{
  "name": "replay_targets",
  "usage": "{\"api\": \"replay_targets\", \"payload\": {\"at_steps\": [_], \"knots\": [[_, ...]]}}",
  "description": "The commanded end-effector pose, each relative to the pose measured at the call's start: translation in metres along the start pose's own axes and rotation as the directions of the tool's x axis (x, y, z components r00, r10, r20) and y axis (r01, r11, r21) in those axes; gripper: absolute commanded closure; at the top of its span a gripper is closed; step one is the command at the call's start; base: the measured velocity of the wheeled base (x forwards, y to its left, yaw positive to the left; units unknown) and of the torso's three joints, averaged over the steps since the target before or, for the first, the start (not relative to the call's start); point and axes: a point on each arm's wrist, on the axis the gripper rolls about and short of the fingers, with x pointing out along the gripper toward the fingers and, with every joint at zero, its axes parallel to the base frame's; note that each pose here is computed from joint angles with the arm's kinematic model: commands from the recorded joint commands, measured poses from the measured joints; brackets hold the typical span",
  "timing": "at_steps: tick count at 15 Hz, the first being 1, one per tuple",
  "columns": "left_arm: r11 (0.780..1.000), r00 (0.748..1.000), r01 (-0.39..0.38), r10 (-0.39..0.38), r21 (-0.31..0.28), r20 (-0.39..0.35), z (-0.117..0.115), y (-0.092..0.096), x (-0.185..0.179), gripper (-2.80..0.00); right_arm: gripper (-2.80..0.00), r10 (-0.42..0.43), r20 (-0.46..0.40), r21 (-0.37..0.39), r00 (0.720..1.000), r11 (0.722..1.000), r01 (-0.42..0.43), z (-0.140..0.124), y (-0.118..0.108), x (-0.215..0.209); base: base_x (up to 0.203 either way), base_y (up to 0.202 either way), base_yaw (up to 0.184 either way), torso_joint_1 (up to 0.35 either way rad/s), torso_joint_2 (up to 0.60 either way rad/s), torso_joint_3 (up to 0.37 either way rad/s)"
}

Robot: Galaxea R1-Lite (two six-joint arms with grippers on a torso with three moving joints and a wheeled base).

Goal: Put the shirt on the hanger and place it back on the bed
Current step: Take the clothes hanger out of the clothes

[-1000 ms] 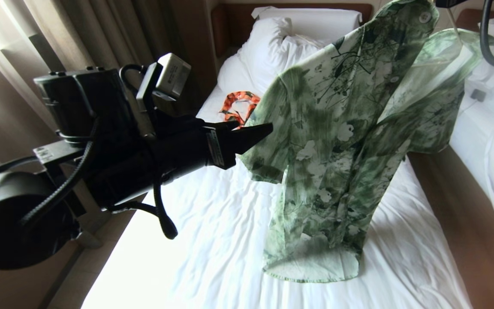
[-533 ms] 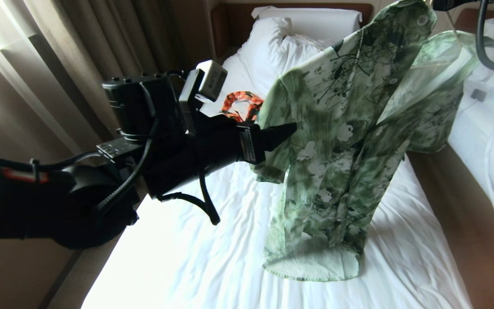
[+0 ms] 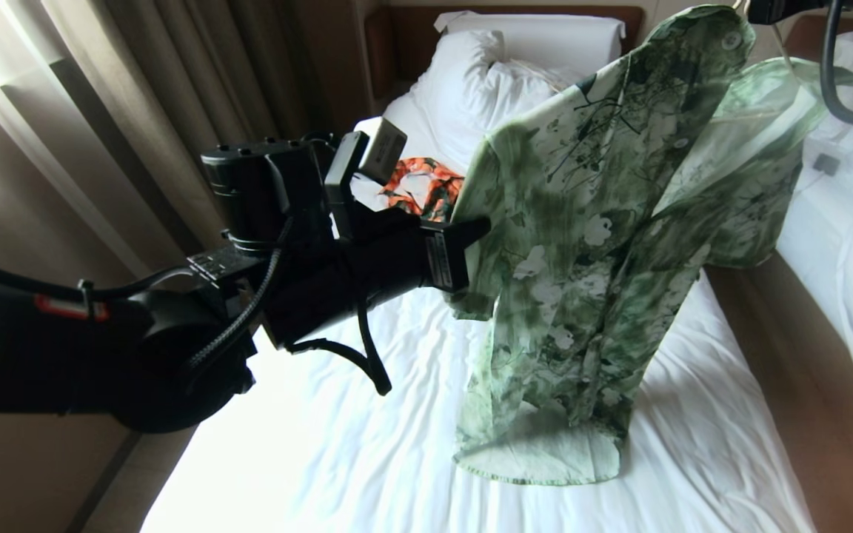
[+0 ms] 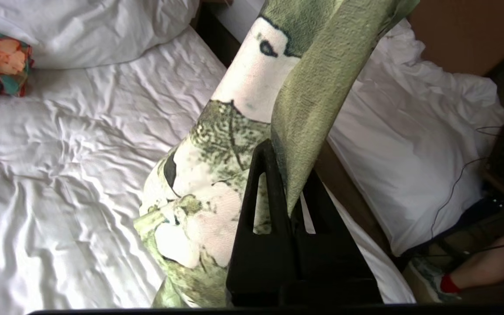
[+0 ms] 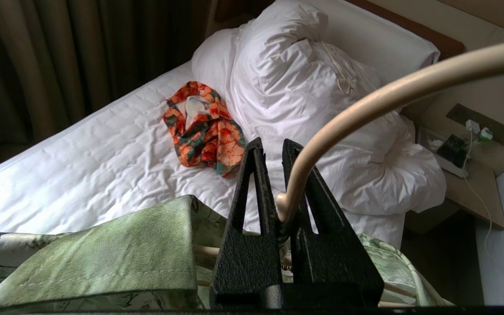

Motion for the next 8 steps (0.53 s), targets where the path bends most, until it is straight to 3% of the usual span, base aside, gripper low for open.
{"api": "replay_targets", "payload": {"at_steps": [1, 6, 8], "knots": [[1.0, 1.0, -0.008, 0.008, 0.0, 0.014, 0.004, 0.002, -0.004, 0.0, 0.0, -0.007, -0.001, -0.004, 1.0, 1.0, 0.007, 0.0, -0.002, -0.001, 0.0, 0.0, 0.0, 0.0, 0.0, 0.0], [0.995, 0.995, -0.095, 0.095, -0.032, -0.019, -0.007, 0.022, -0.025, 0.0, 0.0, -0.032, 0.001, -0.011, 0.999, 0.999, 0.032, 0.002, -0.009, -0.005, 0.0, 0.0, 0.0, 0.0, 0.0, 0.0], [0.995, 0.995, -0.096, 0.097, -0.029, 0.012, -0.015, 0.024, -0.031, 0.0, 0.0, -0.04, 0.0, -0.018, 0.999, 0.999, 0.04, 0.002, -0.012, -0.007, 0.0, 0.0, 0.0, 0.0, 0.0, 0.0]]}}
